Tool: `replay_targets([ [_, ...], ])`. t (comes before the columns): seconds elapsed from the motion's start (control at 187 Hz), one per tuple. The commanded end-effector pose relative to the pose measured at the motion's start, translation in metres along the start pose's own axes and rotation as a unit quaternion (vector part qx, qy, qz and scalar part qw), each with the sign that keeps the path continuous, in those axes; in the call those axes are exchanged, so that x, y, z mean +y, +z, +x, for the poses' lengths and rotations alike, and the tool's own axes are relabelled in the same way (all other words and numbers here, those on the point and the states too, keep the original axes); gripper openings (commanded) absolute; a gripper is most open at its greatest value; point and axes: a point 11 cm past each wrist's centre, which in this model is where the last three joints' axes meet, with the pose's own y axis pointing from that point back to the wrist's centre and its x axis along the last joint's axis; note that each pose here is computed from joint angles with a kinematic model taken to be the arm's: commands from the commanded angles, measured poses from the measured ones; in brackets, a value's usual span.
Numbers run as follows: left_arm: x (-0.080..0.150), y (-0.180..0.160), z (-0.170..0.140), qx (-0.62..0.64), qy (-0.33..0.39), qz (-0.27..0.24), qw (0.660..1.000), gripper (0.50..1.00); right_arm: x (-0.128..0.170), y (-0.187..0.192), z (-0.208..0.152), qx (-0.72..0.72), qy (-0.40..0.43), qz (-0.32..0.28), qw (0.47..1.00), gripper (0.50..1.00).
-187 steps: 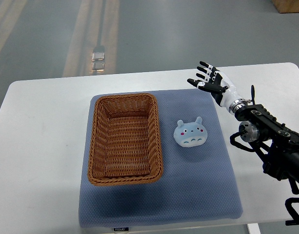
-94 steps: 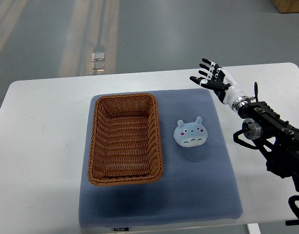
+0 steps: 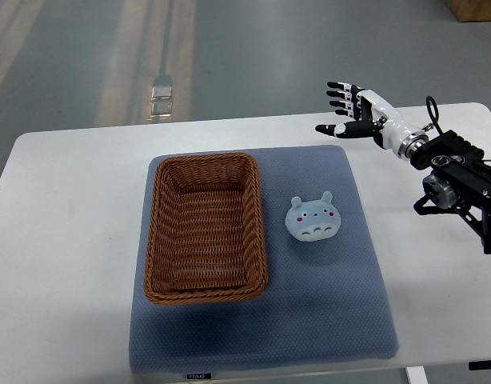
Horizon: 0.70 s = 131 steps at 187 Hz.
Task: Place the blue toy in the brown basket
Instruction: 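Reach the right hand over the light-blue plush toy and lower fingers onto it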
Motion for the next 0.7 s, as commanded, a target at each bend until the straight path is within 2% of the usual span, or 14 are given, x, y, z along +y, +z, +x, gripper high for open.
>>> replay_targets([
  [0.0,0.0,-0.001,0.0,0.0,0.0,0.0,1.0,1.0,0.002,-0.018,0.004,0.056,-0.041,0.0,0.998,0.911],
  [0.134,0.0,0.0,0.0,0.0,0.0,0.0,1.0,1.0,0.003,-0.044,0.006,0.109,-0.094,0.006,0.99,0.911],
  [0.283,0.0,0.0,-0.001,0.0,-0.001,-0.001,1.0,1.0,0.003,-0.065,-0.013,0.198,-0.165,0.011,0.966,0.911],
  [0.422,0.0,0.0,0.0,-0.002,0.0,0.0,1.0,1.0,0.004,-0.07,-0.029,0.267,-0.207,0.011,0.941,0.911],
  [0.615,0.0,-0.001,0.0,-0.001,0.0,0.001,1.0,1.0,0.017,-0.057,-0.058,0.319,-0.29,-0.005,0.902,0.911],
  [0.695,0.0,-0.001,0.0,-0.001,0.0,0.001,1.0,1.0,0.024,-0.055,-0.056,0.339,-0.308,-0.012,0.889,0.911],
])
